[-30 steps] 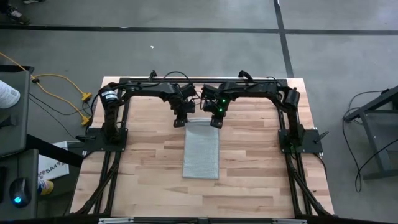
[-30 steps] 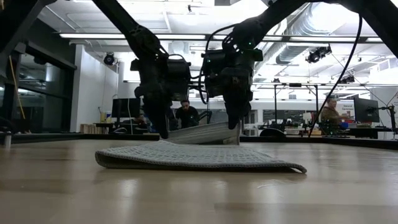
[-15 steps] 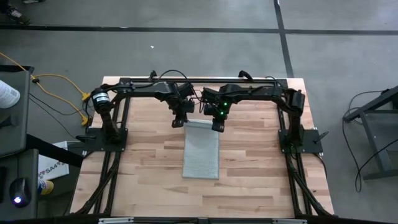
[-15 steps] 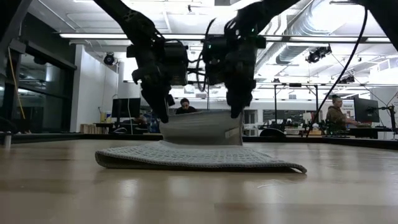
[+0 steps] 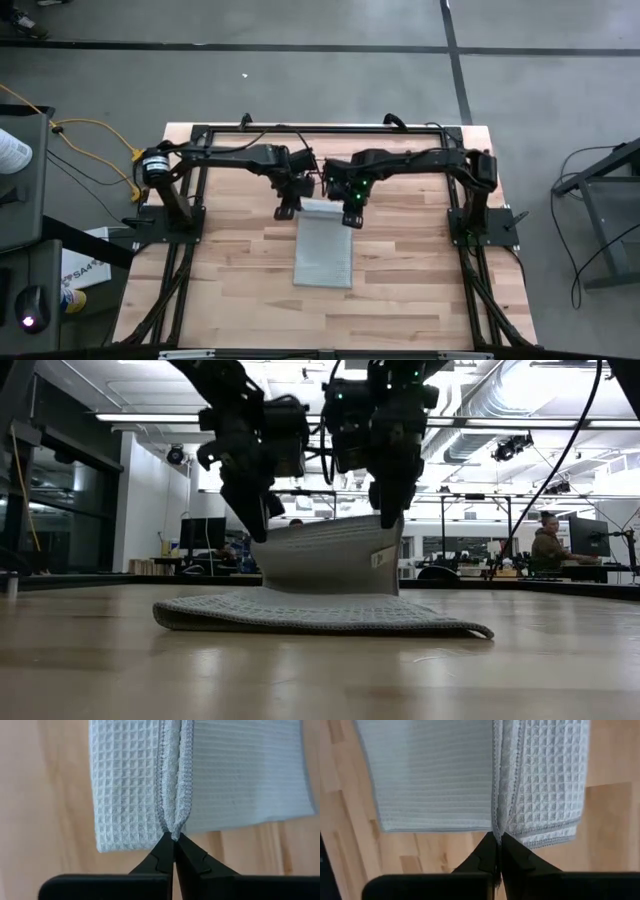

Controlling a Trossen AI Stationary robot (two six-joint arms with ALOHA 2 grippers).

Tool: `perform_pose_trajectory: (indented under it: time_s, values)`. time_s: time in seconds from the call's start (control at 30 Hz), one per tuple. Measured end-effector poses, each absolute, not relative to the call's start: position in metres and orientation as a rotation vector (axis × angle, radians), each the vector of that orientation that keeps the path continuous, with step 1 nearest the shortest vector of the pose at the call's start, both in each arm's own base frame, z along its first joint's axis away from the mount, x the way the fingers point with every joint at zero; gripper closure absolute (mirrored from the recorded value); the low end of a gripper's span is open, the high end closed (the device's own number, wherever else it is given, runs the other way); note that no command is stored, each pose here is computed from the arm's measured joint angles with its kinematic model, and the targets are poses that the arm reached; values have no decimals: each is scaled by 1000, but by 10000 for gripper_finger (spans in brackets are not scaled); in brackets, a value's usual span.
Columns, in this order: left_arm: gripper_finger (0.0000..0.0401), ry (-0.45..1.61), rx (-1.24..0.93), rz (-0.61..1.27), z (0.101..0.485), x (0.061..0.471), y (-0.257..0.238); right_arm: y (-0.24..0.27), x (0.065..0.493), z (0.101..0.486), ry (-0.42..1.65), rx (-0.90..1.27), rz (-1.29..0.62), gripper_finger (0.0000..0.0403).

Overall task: Fold microfiber towels
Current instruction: Fold the gray towel

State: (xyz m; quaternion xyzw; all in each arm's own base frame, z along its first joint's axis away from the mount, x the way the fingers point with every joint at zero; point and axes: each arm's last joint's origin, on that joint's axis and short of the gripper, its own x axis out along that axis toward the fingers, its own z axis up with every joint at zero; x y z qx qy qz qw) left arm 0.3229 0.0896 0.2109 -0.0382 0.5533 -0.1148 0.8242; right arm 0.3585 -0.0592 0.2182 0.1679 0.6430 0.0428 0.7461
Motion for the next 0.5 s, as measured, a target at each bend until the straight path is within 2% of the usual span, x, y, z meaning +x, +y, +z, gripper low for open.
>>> perform_pose_trajectory:
  time_s: [0.5]
  values:
    - [401, 1211, -72, -262, 214, 327, 56, -27, 363, 218, 1424, 343, 92, 399]
